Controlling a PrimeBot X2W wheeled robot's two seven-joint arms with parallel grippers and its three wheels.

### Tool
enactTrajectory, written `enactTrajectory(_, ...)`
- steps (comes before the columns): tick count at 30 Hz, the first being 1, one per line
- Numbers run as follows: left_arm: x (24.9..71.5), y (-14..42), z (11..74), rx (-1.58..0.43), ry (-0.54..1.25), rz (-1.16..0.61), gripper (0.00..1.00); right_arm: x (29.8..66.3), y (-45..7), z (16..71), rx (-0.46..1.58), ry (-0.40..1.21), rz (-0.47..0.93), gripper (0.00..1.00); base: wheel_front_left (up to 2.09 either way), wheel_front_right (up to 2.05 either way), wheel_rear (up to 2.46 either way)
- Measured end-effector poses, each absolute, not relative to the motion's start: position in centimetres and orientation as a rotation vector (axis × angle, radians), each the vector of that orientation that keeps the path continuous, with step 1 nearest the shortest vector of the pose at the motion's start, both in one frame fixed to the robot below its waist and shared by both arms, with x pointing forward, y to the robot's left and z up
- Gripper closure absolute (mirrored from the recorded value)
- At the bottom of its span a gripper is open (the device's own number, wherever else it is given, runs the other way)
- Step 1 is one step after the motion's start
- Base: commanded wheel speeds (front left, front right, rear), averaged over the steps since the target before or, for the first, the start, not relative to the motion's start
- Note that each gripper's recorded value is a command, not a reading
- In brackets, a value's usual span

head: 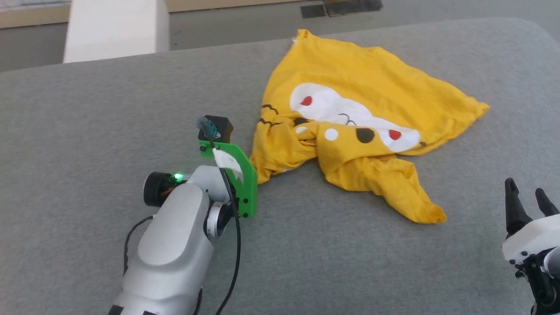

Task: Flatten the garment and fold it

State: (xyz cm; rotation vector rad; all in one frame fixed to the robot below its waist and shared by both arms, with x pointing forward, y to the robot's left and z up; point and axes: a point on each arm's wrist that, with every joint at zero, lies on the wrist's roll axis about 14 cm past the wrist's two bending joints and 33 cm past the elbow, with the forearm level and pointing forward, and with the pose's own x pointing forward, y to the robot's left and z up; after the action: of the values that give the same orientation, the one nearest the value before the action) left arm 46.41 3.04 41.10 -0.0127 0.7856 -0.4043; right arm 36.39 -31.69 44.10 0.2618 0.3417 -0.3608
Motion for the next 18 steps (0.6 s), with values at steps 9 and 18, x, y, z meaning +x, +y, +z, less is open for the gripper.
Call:
enactTrajectory(9,45.9,1.4,39.1,-0.016,0.902,-0.453,1.0,35.0,-33.6,43.1,0.248,0.363,-0.429,0.0,0.0,0.0,0.0)
enactTrajectory(18,48.8,4.9,46.8,-0.378,0.563,-0.332,1.0,37.6,-30.7,43.3,0.227,0.367,-0.329,0.0,0.0,0.0,0.0)
